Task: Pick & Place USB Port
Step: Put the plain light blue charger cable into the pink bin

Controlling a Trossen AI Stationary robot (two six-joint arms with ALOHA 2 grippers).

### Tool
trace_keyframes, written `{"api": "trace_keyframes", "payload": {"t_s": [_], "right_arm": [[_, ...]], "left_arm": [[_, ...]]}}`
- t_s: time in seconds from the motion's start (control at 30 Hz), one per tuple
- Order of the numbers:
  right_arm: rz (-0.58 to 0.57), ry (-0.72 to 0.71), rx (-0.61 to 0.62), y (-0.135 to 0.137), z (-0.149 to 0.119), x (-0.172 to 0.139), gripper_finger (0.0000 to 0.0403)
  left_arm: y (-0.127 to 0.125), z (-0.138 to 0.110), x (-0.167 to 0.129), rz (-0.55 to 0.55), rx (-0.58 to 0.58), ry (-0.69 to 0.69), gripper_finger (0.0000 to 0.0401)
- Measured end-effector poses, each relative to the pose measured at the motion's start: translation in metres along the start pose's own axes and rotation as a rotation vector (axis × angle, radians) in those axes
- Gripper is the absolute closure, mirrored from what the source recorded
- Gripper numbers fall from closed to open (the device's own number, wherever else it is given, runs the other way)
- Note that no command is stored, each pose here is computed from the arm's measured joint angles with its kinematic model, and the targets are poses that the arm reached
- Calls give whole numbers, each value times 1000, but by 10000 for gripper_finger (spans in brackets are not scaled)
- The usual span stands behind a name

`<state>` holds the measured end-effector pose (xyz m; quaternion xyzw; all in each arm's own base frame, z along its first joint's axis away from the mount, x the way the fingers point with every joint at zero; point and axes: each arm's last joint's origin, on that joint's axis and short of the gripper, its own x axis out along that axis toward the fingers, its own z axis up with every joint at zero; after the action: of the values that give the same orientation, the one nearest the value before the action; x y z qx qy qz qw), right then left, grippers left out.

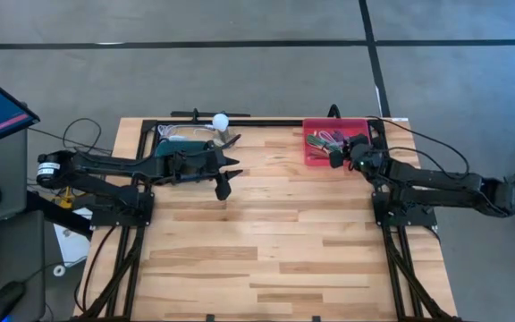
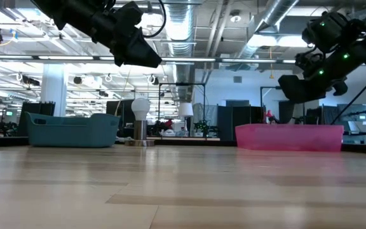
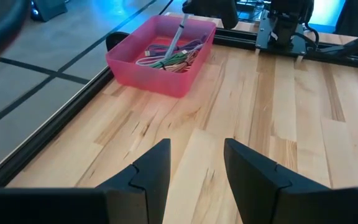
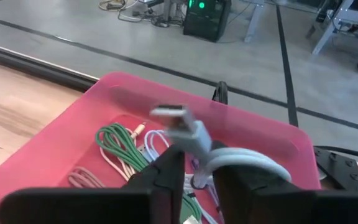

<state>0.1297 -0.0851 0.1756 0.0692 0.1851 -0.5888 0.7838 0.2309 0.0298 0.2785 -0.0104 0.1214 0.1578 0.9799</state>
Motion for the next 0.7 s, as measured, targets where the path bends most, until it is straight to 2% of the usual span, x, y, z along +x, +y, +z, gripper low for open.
{"api": "trace_keyframes", "payload": {"t_s": [0.2,0.47,0.7], "right_arm": [[5,-16,-32,1,8,-1,307],[30,-64,-80,5,49,-12,265],[184,-39,-83,10,75,-19,246]], "left_arm": [[0,0,0,0,0,0,252],[0,0,0,0,0,0,252],[0,0,0,0,0,0,252]]}}
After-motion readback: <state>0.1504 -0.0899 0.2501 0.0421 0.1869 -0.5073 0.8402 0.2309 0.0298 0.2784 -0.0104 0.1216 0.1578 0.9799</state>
